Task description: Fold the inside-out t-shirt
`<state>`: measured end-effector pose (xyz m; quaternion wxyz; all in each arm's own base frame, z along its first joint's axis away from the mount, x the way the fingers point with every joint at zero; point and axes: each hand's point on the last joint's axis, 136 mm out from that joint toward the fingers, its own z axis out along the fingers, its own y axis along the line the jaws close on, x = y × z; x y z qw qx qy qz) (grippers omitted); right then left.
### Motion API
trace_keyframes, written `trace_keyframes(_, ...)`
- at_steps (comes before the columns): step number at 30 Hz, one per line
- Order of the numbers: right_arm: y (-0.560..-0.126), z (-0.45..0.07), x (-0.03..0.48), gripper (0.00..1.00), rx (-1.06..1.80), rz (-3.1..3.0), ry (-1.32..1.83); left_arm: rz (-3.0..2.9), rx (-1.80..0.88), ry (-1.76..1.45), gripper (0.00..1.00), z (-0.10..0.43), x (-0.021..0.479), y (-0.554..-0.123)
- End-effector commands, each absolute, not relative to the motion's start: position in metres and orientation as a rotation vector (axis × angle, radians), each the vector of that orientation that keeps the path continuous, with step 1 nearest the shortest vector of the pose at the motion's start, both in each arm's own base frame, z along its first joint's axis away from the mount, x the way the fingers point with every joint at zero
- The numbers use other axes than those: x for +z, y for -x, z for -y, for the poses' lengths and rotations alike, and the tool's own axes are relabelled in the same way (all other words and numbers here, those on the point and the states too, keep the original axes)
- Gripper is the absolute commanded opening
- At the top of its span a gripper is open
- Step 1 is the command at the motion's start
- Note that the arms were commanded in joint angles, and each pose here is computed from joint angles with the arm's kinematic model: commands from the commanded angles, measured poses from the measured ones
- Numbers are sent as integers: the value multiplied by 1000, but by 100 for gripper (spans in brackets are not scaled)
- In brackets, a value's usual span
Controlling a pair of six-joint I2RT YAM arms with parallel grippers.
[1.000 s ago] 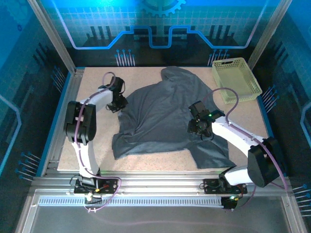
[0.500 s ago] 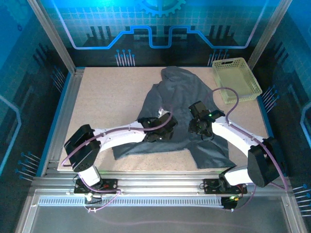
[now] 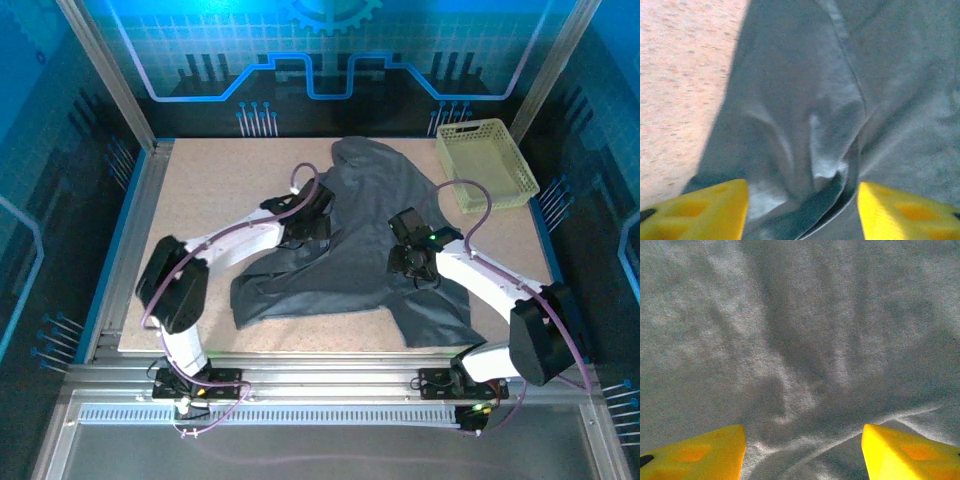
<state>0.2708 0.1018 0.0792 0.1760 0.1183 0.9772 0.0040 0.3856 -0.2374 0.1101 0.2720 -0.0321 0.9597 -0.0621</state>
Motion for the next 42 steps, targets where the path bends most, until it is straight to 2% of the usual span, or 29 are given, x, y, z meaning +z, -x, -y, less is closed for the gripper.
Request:
trace_keyframes(1,-268,-98,77,65,-14,-2773,-330,-2671,-174,5,56,254,91,-382)
trace_keyframes(9,-271,-102,72,65,7,-2782,-330,-2693,-68,-146,41,283,73,-384)
trace_keyframes(16,-270,-102,72,65,2,-2783,-323,-2697,117,-176,34,280,58,-392)
trace_keyframes(31,-263,-97,64,65,-16,-2799,-329,-2705,256,-197,33,275,38,-396)
trace_keyframes(42,-264,-97,66,65,-20,-2792,-325,-2638,226,-154,0,270,59,-397)
